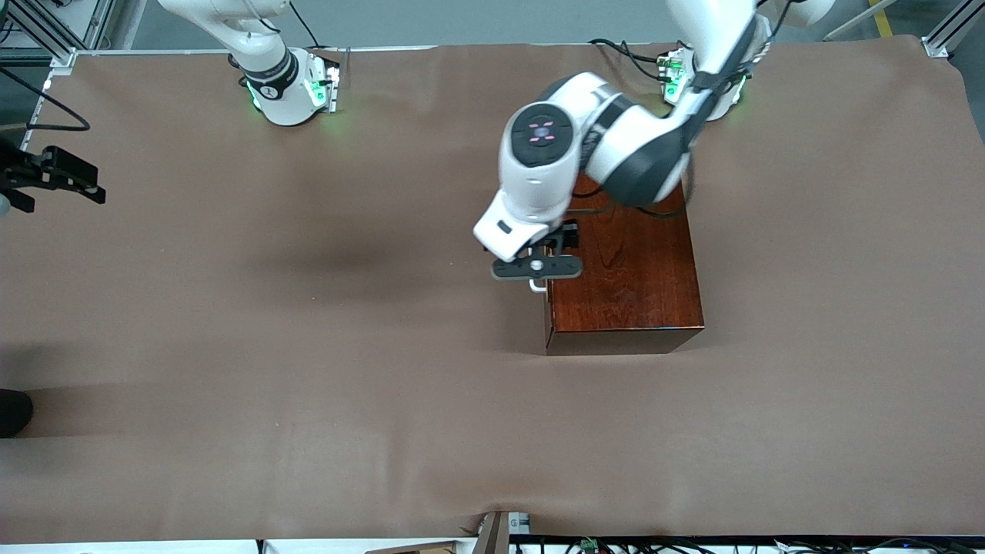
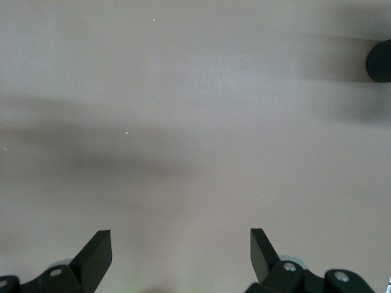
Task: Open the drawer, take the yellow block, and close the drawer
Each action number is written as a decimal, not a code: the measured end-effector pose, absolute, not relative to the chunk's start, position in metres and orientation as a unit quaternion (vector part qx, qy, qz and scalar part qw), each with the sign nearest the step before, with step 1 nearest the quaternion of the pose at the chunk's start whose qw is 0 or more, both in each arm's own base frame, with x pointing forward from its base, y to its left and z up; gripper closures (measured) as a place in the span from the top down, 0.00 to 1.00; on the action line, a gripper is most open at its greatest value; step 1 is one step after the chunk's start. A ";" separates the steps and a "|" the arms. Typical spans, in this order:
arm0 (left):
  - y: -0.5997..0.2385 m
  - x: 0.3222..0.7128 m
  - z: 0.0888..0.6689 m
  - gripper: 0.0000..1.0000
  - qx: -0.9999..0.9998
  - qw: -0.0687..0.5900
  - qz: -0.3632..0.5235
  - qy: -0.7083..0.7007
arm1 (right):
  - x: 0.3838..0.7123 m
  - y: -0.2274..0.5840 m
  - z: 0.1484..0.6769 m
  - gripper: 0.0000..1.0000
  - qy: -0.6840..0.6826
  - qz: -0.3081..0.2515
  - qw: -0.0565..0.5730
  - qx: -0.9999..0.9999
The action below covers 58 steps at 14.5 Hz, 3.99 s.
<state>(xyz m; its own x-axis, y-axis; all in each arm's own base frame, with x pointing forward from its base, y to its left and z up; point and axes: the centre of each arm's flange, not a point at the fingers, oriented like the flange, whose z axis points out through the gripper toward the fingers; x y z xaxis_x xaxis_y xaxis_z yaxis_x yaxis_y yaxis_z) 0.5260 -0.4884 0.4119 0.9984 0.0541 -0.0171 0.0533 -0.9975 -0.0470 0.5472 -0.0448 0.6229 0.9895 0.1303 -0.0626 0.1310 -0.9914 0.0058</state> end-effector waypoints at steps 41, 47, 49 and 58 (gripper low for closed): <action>-0.578 0.475 0.283 1.00 -0.987 0.100 -0.093 -0.088 | 0.555 -0.051 0.617 1.00 0.060 -0.036 0.004 0.998; -0.603 0.468 0.289 1.00 -0.982 0.020 -0.118 -0.143 | 0.555 -0.051 0.617 1.00 0.060 -0.036 0.004 0.998; -0.604 0.468 0.289 1.00 -0.980 0.017 -0.119 -0.156 | 0.555 -0.051 0.617 1.00 0.060 -0.036 0.004 0.998; -0.614 0.462 0.292 1.00 -0.977 -0.008 -0.131 -0.171 | 0.555 -0.052 0.616 1.00 0.059 -0.037 0.004 0.998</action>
<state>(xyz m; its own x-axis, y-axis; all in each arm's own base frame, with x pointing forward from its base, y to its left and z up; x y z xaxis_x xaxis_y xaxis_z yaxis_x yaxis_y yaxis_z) 0.4620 -0.6135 0.2924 0.9074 0.3357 0.2528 0.3314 -0.9415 0.0607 0.5550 -0.0522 0.6158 0.9903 0.1177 -0.0739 0.1184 -0.9930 0.0044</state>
